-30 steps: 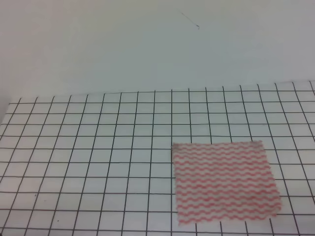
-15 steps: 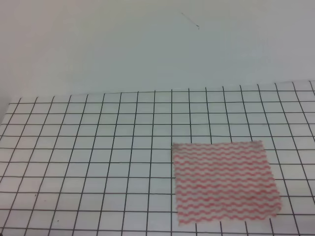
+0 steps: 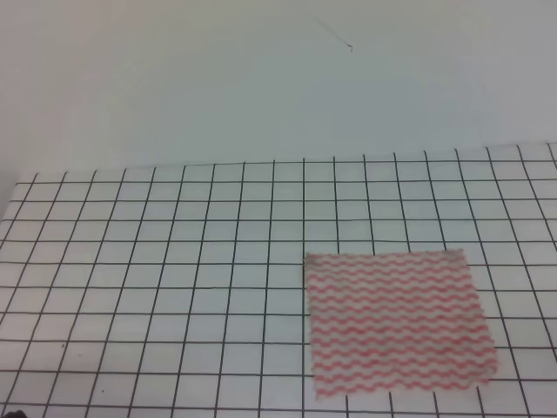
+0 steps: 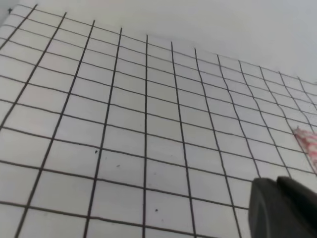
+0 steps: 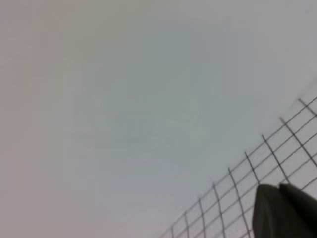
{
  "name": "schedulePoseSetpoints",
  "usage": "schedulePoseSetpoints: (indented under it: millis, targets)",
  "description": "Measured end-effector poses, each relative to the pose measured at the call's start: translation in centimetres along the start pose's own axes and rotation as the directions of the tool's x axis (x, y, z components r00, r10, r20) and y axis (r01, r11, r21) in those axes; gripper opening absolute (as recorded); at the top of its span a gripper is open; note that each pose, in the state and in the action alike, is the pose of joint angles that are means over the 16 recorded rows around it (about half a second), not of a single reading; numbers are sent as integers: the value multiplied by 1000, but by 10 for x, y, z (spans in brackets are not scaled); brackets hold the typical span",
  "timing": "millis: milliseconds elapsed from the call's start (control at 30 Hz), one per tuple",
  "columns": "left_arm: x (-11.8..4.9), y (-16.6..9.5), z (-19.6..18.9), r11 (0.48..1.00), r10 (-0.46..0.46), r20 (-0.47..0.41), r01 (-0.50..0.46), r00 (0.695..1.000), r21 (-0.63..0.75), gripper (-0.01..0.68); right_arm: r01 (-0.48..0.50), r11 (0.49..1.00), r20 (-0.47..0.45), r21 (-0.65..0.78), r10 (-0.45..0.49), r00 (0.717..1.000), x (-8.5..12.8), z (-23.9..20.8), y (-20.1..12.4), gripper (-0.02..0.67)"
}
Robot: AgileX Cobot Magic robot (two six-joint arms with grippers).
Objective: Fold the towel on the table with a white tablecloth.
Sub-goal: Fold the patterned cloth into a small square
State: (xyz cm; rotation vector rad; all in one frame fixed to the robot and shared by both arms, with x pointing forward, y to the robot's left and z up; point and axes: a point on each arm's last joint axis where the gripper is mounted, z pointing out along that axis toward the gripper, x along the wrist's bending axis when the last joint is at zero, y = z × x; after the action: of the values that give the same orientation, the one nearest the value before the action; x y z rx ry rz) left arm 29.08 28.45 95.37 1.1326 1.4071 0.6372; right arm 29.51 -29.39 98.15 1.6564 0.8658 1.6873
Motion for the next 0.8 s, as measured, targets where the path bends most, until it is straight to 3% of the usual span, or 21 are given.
schedulePoseSetpoints:
  millis: [167,333,467,600,733,800]
  targets:
    - [-2,1,0,996,-88,27,88,996,-6,0,-203,978,-19,-47,202,979,1,0,5,-3]
    - [-7,2,0,969,-246,75,247,966,-3,0,-284,957,-28,-60,283,959,1,0,6,-3]
    - [-11,3,-1,917,-397,121,398,910,14,0,-282,958,-32,-54,280,959,1,0,6,-3]
    - [-14,5,-1,847,-529,161,531,833,30,0,-247,969,-40,-30,246,969,3,0,4,-3]
    - [-16,8,-1,775,-625,192,632,757,32,0,-168,986,-56,7,168,984,5,0,1,-3]
    - [-16,10,-2,756,-645,203,654,737,25,0,-106,994,-74,28,108,991,8,-1,0,-3]
